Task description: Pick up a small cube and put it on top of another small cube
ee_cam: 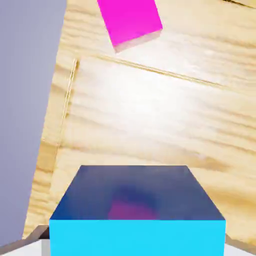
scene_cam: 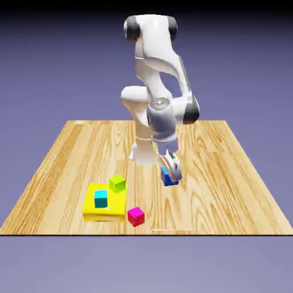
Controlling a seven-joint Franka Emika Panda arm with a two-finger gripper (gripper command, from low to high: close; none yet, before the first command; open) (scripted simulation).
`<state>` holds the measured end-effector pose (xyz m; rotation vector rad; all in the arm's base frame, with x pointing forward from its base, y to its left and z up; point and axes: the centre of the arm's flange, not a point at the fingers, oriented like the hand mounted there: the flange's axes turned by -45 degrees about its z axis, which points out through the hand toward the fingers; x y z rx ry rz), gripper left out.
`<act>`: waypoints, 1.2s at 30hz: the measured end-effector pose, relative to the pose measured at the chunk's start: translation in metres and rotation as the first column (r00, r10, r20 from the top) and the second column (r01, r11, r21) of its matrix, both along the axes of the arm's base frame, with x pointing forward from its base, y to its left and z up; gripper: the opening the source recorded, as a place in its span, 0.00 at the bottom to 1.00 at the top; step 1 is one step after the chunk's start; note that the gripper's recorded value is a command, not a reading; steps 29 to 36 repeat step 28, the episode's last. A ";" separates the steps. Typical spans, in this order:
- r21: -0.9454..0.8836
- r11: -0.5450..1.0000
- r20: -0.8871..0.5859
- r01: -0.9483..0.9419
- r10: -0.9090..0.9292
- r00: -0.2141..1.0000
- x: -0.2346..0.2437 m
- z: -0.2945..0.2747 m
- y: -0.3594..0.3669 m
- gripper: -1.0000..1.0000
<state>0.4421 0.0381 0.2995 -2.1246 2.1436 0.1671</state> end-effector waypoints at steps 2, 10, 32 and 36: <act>0.000 0.986 -0.002 0.168 -0.168 0.986 -0.009 0.005 -0.023 0.00; 0.000 0.655 -0.007 0.756 -0.756 0.655 -0.057 0.017 -0.110 0.00; 0.008 0.231 -0.004 0.973 -0.973 0.231 -0.092 -0.051 -0.161 1.00; 0.008 0.231 -0.004 0.973 -0.973 0.231 -0.092 -0.051 -0.161 1.00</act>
